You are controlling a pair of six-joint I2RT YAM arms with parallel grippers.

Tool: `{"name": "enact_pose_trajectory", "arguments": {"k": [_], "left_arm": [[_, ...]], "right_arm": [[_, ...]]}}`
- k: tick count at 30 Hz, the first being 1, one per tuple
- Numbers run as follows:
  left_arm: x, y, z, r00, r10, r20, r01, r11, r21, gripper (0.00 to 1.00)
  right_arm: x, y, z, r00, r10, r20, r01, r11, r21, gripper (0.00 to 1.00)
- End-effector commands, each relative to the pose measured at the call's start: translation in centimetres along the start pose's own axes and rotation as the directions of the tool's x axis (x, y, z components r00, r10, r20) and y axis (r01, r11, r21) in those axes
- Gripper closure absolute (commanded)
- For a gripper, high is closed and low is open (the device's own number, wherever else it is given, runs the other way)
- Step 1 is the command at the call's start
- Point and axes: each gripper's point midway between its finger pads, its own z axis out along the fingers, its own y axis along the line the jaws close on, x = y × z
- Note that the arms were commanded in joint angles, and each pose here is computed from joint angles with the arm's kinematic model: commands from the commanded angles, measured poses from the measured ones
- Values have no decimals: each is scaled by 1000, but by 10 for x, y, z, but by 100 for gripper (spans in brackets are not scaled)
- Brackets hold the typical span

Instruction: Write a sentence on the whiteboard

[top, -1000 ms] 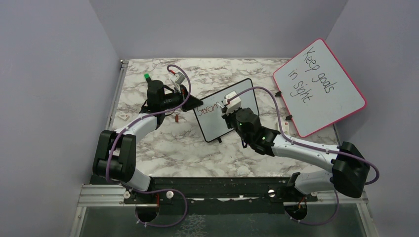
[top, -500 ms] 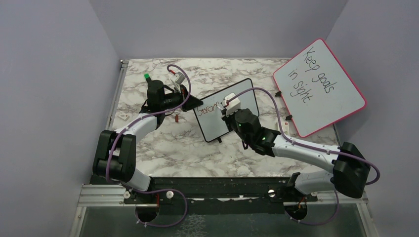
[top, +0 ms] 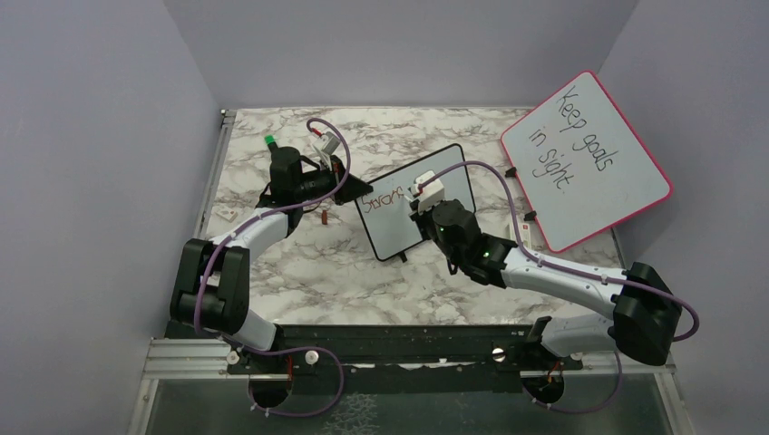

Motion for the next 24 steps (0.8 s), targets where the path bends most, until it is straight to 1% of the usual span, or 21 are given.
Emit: {"name": "enact_pose_trajectory", "arguments": {"k": [1, 14, 24], "left_arm": [[31, 20, 1, 995, -67, -68, 62, 995, -82, 100], [31, 20, 1, 995, -67, -70, 62, 995, -81, 100], [31, 20, 1, 995, -68, -71, 62, 995, -78, 100]], "right_arm": [[-3, -10, 0, 1000, 17, 18, -18, 999, 38, 99], [-25, -7, 6, 997, 25, 79, -27, 999, 20, 99], [-24, -3, 6, 997, 28, 74, -28, 1000, -2, 99]]}}
